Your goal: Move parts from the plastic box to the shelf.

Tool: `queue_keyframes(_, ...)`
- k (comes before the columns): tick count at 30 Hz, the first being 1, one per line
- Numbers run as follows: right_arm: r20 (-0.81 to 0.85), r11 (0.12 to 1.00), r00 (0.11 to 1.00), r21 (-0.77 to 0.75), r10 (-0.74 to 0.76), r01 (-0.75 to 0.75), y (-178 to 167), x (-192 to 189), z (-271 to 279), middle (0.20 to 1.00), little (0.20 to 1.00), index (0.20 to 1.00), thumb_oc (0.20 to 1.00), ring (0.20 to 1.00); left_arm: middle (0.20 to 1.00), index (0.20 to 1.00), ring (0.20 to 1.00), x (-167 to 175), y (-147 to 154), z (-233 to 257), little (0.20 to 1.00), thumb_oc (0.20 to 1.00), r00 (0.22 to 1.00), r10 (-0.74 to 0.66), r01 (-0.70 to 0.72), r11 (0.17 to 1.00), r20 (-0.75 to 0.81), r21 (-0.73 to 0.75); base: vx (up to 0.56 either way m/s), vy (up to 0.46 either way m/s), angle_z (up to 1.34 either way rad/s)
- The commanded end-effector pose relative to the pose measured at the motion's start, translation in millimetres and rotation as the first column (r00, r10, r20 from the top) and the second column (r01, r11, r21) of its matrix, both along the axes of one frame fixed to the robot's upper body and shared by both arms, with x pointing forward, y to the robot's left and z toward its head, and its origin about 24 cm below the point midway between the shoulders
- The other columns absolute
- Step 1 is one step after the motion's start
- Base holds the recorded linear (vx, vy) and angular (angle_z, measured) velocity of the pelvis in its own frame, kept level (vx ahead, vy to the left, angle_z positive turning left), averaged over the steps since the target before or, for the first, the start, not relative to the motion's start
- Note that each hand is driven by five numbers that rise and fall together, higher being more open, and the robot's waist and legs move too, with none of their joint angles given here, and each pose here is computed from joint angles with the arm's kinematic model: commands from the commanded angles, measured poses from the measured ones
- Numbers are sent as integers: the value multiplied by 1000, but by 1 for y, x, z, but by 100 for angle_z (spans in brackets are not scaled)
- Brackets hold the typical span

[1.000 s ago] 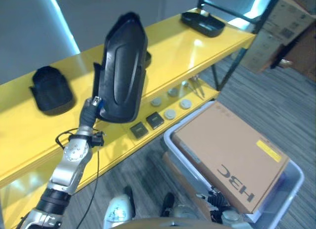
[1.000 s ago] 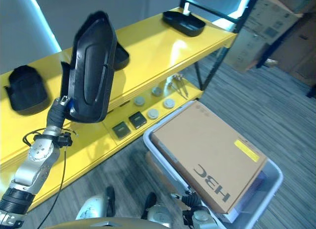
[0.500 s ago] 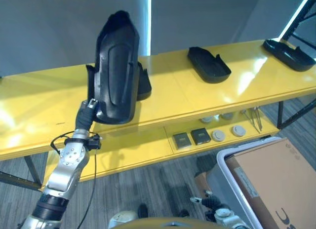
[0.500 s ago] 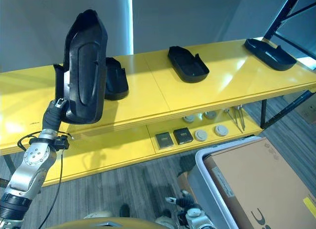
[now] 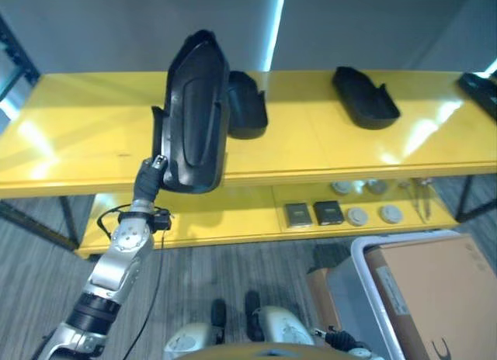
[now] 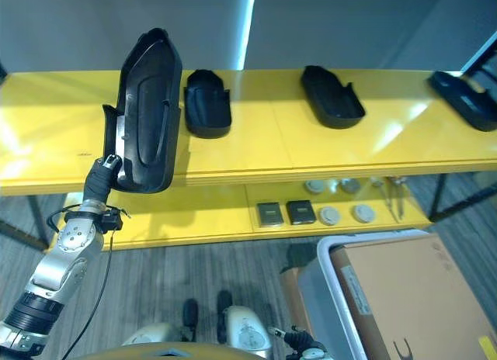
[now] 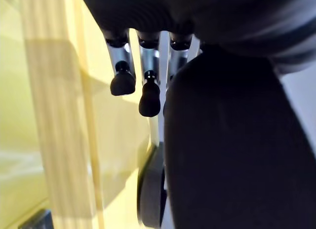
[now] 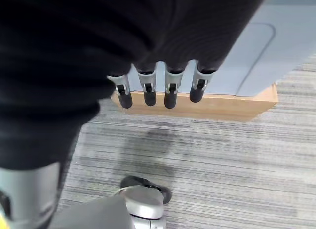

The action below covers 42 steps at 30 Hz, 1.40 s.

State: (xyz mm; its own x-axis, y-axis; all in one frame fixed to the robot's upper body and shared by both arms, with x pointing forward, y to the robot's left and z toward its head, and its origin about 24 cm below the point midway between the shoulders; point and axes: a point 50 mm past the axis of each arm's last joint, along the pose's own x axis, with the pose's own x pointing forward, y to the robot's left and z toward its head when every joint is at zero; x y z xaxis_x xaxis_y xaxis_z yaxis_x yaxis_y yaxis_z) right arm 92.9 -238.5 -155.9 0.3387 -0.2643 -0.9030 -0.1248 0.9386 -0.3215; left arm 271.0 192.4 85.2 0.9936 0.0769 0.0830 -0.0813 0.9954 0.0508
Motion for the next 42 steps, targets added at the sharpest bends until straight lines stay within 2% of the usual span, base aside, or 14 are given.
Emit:
queue_keyframes(1,9,999,999,-24,47,-46,-10,1,3,1000,1000,1000,1000,1000,200,200,200,1,0,40,200,200,979,30,-30,1000,200,-3,49,-104,2)
queue_keyframes(5,33,998,998,-21,60,-59,-12,6,7,1000,1000,1000,1000,1000,200,200,200,-6,15,31,200,200,982,90,-86,996,167,-31,13,-109,1)
queue_keyframes(10,41,999,999,-27,-16,17,-13,-1,6,1000,1000,1000,1000,1000,200,200,200,1,9,31,200,200,986,45,-39,999,161,-38,-39,-24,47)
queue_keyframes(16,20,998,1000,-57,-18,19,-24,-10,6,1000,1000,1000,1000,1000,200,200,200,-1,15,33,200,200,983,60,-53,998,173,-42,39,161,27)
queue_keyframes(20,35,993,994,-66,-99,101,-36,-11,9,1000,1000,1000,1000,1000,200,200,200,-5,21,31,200,200,986,37,-31,999,163,-36,19,266,-28)
queue_keyframes(25,53,983,982,-25,-180,181,-27,-16,6,1000,1000,1000,1000,1000,200,200,200,-4,18,30,200,200,988,26,-25,1000,154,-7,39,254,-24)
queue_keyframes(31,54,998,997,-11,-61,62,-13,-14,5,1000,1000,1000,1000,1000,200,200,200,2,29,31,200,200,982,123,-129,991,143,31,1,145,-11)
queue_keyframes(36,44,1000,999,-15,22,-21,-11,-8,7,1000,1000,1000,1000,1000,200,200,200,11,48,35,200,200,962,234,-251,960,139,121,47,27,-11)
queue_keyframes(37,15,998,998,-18,58,-58,-15,-13,7,1000,1000,1000,1000,1000,200,200,200,19,64,38,200,200,949,297,-314,927,109,204,113,5,-9)
queue_keyframes(38,12,998,998,-18,61,-60,-15,-13,8,1000,1000,1000,1000,1000,200,200,200,20,65,38,200,200,948,302,-318,925,106,207,151,-1,-4)
queue_keyframes(41,-28,996,996,-30,85,-86,-22,-21,8,1000,1000,1000,1000,1000,200,200,200,33,95,40,200,200,913,405,-396,858,43,328,129,-8,-6)
queue_keyframes(42,-41,995,995,-39,91,-92,-25,-23,9,1000,1000,1000,1000,1000,200,200,200,37,109,39,200,200,896,444,-419,847,-3,326,114,0,-8)
